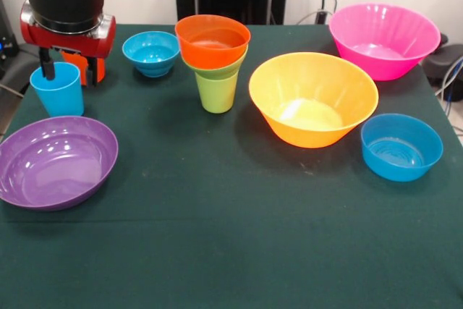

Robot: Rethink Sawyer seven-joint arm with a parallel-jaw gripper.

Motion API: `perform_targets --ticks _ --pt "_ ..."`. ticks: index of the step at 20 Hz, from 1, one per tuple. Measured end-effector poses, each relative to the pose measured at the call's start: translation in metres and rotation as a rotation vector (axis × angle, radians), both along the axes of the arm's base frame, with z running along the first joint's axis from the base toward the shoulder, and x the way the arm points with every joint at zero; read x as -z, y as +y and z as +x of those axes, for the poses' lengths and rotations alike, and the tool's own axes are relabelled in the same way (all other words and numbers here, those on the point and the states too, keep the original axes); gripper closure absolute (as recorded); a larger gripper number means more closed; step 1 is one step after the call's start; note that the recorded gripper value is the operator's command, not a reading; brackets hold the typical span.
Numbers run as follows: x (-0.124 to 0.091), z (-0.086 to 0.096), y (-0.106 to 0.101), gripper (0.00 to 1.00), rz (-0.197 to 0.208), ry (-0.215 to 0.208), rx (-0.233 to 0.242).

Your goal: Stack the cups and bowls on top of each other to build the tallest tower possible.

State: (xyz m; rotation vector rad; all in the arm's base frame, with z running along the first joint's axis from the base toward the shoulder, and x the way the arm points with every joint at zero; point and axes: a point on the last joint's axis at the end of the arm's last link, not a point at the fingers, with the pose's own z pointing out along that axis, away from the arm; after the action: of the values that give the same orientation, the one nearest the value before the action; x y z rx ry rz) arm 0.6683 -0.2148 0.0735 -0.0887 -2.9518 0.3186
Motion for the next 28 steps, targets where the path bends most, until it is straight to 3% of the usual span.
perform_targets --ticks 14,28 --pt "0.032 -0.025 -0.003 0.00 -0.015 0.076 0.006" --pt "0.044 -0.034 -0.012 0.00 -0.081 0.118 0.007"
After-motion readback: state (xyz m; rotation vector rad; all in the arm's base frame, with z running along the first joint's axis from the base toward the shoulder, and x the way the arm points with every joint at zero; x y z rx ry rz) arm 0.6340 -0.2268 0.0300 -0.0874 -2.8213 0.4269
